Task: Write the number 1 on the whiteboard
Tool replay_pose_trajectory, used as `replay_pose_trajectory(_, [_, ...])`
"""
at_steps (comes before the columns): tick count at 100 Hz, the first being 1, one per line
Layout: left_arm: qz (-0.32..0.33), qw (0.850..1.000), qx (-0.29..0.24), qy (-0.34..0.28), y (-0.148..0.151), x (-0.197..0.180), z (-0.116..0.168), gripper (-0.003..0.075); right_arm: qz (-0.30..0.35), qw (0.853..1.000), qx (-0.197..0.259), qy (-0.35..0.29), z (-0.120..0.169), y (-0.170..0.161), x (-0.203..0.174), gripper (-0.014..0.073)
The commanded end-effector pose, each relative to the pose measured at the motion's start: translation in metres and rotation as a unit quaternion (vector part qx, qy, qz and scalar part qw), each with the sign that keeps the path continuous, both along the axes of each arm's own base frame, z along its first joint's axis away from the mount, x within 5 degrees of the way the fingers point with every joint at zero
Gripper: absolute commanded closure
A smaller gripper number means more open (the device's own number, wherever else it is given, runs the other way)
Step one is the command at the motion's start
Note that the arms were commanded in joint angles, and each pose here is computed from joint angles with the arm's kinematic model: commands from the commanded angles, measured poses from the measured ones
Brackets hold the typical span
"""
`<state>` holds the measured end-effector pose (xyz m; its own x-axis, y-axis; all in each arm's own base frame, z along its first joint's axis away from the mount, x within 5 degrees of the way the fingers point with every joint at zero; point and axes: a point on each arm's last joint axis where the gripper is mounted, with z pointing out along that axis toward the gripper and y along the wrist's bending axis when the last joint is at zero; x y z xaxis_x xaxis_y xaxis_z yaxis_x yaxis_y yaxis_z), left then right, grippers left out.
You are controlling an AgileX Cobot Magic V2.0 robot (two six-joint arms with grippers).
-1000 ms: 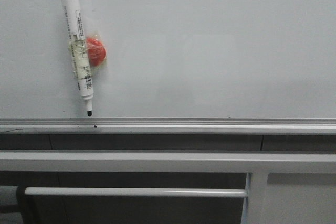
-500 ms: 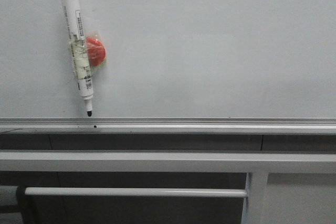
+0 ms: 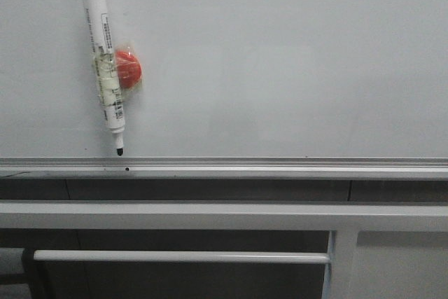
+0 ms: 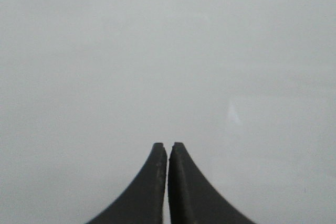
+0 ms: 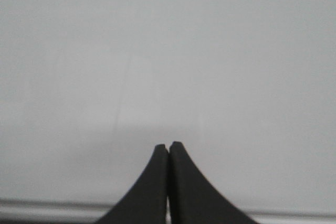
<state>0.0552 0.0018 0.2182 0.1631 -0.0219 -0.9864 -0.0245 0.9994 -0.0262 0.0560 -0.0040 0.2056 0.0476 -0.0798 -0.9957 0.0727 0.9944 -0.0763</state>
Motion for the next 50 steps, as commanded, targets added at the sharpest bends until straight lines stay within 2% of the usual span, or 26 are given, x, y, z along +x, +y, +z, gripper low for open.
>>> replay_pose_trajectory(1, [0.007,0.996,-0.004,-0.086,0.001,-0.006,0.013,0.0741,0.004,0.996,-0.010,-0.093,0.010,0.001,-0.002,0.0659])
replay_pose_trajectory(29, [0.008,0.995,-0.003,-0.095,0.001,-0.006,0.015,0.0741,0.010,0.985,-0.016,-0.171,0.024,0.003,-0.007,0.0659])
replay_pose_trajectory(39, [0.007,0.995,-0.008,-0.096,0.002,-0.006,0.015,0.0741,0.010,0.984,-0.015,-0.177,0.025,0.003,-0.007,0.0659])
replay_pose_trajectory(50, [0.007,0.995,-0.035,-0.095,0.003,-0.006,0.015,0.0741,0.010,0.984,0.033,-0.173,0.024,0.001,-0.007,0.0658])
